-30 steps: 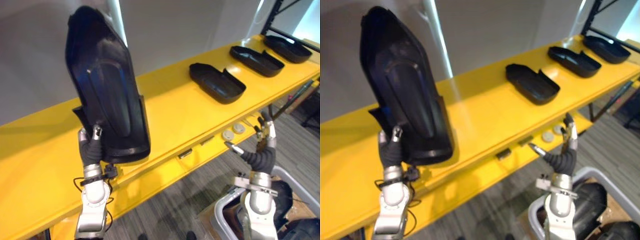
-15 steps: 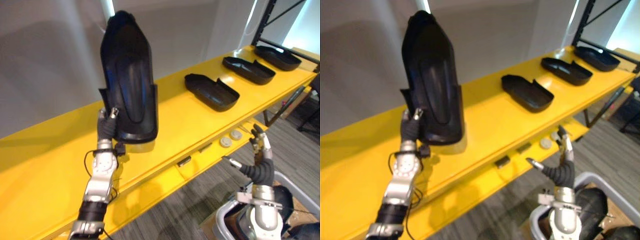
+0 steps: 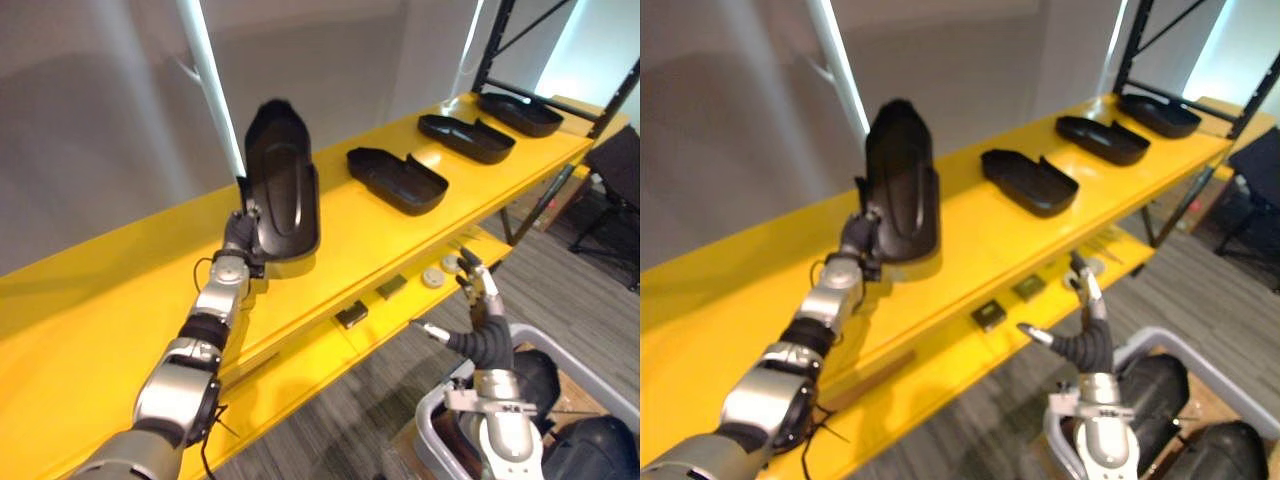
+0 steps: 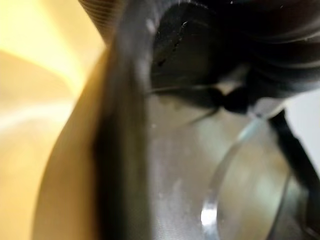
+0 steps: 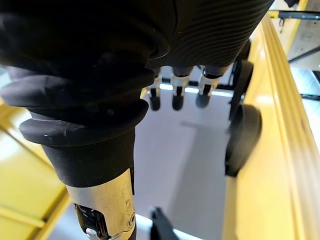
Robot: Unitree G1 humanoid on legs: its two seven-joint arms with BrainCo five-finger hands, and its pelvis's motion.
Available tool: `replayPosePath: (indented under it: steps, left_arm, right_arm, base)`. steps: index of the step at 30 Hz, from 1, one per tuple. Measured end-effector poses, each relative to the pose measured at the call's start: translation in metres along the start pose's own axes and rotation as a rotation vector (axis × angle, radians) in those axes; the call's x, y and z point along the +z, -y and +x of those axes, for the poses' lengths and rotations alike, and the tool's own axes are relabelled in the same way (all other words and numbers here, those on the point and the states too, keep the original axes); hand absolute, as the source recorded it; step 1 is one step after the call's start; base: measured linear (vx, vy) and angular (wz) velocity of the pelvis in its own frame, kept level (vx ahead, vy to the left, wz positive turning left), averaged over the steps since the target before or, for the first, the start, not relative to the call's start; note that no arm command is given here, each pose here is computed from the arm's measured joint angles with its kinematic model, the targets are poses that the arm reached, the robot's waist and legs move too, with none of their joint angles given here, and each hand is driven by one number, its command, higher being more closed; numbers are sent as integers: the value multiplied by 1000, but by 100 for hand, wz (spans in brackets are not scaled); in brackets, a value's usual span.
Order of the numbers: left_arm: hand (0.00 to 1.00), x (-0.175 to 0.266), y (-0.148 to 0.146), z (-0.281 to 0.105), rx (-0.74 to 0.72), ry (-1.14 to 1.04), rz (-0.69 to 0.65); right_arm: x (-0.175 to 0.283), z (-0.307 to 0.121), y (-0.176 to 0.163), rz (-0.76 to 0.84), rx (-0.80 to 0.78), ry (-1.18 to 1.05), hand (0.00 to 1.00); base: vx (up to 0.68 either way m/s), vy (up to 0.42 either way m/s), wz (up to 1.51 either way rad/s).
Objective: Walk over and take plastic housings, then place them on the shelf
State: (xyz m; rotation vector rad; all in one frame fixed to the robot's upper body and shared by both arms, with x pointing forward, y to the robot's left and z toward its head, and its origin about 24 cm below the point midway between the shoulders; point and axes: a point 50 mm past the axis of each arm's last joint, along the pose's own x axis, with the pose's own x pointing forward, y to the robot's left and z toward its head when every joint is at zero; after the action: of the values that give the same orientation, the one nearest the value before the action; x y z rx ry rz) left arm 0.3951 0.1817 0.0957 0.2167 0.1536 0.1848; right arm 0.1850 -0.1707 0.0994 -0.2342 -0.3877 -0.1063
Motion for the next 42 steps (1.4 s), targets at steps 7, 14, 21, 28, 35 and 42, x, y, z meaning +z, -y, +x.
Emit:
replayPosePath:
  steps: [7, 14, 21, 28, 35, 42]
  left_arm:
    - [100, -13, -4, 2, 11, -88, 58]
    - [100, -17, -12, 4, 44, -134, 42]
    - [0, -13, -15, 5, 60, -141, 49]
    - [0, -10, -17, 7, 69, -140, 47]
    - [0, 16, -11, 9, 32, -45, 81]
    - [0, 48, -30, 9, 59, 109, 56]
  right_arm:
    - [-5, -12, -4, 4, 36, -53, 0]
    - [-7, -14, -4, 4, 41, -64, 0]
    - [-7, -15, -5, 8, 48, -68, 0]
    - [-7, -15, -6, 9, 50, -67, 0]
    - [-4, -11, -6, 11, 49, -46, 0]
    - [-1, -3, -6, 13, 43, -13, 0]
  base:
    - [-4, -2, 2]
    - [-1, -3, 2]
    - [0, 0, 0]
    - [0, 0, 0]
    - [0, -1, 3]
    - [2, -5, 4]
